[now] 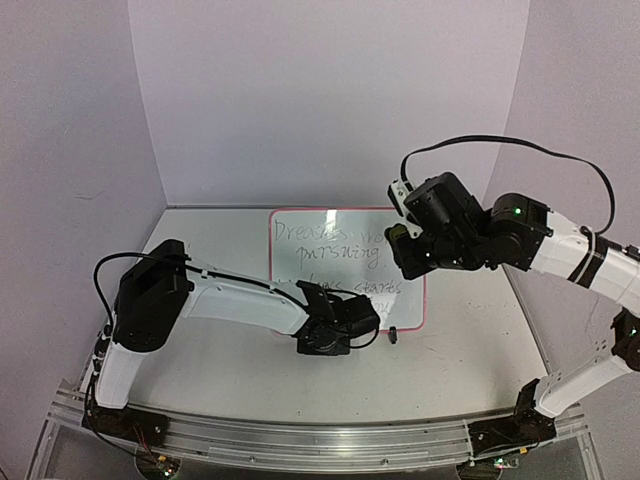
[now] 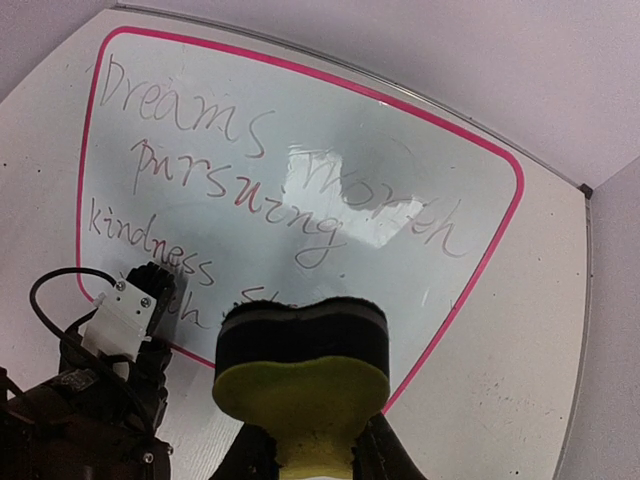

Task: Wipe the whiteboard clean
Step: Move the whiteboard to the center of the board, then hold the whiteboard at the center of the board.

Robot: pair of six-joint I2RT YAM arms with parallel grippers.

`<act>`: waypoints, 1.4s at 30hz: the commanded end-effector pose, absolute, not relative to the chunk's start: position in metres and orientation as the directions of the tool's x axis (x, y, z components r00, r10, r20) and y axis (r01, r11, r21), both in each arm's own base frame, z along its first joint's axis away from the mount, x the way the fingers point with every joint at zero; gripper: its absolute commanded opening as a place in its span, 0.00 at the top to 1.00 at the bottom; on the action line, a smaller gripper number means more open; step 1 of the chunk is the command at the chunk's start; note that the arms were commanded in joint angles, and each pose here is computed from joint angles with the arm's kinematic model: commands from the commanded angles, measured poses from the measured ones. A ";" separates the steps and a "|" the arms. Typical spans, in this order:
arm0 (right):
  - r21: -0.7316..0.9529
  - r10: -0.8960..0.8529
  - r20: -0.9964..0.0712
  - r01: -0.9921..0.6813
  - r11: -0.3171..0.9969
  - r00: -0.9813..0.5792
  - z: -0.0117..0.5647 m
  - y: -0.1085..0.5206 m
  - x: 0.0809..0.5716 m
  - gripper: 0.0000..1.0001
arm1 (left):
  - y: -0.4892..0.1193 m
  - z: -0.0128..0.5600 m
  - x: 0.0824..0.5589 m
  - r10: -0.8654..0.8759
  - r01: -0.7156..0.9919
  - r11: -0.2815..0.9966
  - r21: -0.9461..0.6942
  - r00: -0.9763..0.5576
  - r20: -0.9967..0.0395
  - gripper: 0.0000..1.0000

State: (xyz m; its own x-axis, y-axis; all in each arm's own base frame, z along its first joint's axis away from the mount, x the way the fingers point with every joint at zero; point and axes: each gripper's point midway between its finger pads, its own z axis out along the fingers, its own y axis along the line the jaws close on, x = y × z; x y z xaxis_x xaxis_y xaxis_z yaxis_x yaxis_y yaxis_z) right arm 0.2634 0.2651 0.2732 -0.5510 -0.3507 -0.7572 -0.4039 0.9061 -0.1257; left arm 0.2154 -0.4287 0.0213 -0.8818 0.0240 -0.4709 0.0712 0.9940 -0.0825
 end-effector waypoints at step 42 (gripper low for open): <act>-0.064 -0.277 -0.886 -0.495 0.867 -0.371 0.315 0.339 0.270 1.00 | -0.266 0.268 0.312 -0.152 0.764 0.530 -0.366 -0.339 -0.928 0.03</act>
